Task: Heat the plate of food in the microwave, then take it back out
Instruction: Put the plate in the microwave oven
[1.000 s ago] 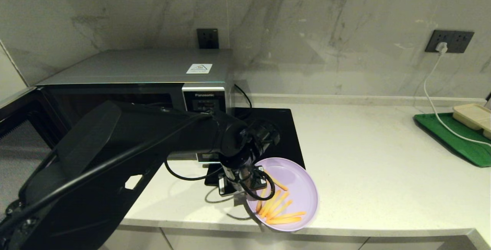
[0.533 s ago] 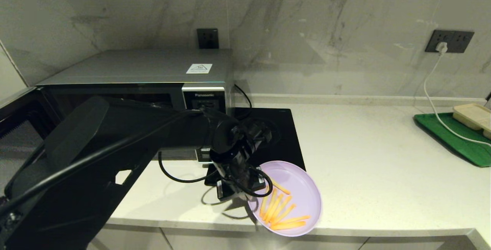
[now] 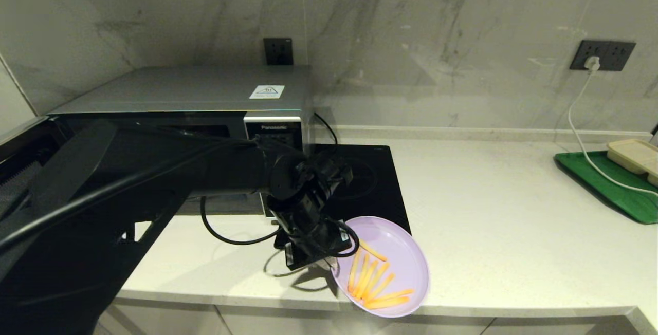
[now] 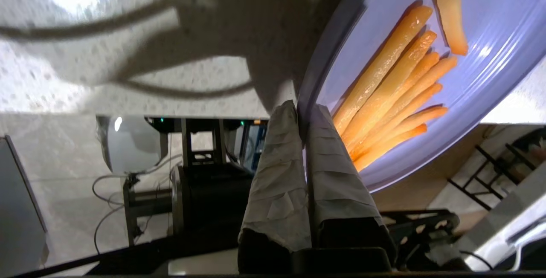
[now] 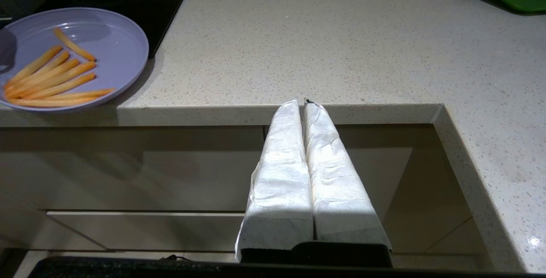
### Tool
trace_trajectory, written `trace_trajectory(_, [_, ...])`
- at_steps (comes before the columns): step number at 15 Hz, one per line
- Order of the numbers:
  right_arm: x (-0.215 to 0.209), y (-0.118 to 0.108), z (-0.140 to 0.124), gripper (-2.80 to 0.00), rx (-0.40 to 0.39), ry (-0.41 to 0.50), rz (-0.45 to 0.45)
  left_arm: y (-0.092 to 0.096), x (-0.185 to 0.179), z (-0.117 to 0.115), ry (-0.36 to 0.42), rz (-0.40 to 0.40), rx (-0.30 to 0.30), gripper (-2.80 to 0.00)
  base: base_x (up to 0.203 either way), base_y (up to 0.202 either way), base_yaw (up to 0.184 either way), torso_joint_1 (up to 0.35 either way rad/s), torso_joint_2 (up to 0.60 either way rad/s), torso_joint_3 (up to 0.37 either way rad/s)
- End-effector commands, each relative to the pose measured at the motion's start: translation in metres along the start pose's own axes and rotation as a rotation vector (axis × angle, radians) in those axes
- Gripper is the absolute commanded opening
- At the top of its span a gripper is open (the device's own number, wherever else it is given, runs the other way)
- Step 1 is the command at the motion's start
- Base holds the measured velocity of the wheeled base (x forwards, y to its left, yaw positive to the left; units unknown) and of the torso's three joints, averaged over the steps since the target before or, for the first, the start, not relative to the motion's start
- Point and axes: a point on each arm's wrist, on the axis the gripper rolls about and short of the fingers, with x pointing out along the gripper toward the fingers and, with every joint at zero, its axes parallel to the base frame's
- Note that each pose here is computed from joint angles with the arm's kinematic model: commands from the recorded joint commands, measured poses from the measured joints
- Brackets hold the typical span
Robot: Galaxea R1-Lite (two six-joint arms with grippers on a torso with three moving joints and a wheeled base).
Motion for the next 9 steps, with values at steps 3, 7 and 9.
trace_trajectory(3, [0.000, 0.000, 0.000, -2.80, 0.000, 0.000, 0.000, 0.010, -0.017, -0.008, 0.006, -0.006, -0.011, -2.80, 0.000, 0.000, 0.000, 0.000, 0.00, 0.000])
trace_trajectory(7, [0.000, 0.000, 0.000, -2.80, 0.000, 0.001, 0.000, 0.021, -0.024, -0.003, 0.022, -0.059, -0.037, -2.80, 0.000, 0.000, 0.000, 0.000, 0.00, 0.000])
trace_trajectory(9, [0.000, 0.000, 0.000, -2.80, 0.000, 0.001, 0.000, 0.026, -0.027, -0.002, 0.025, -0.077, -0.048, -2.80, 0.000, 0.000, 0.000, 0.000, 0.00, 0.000])
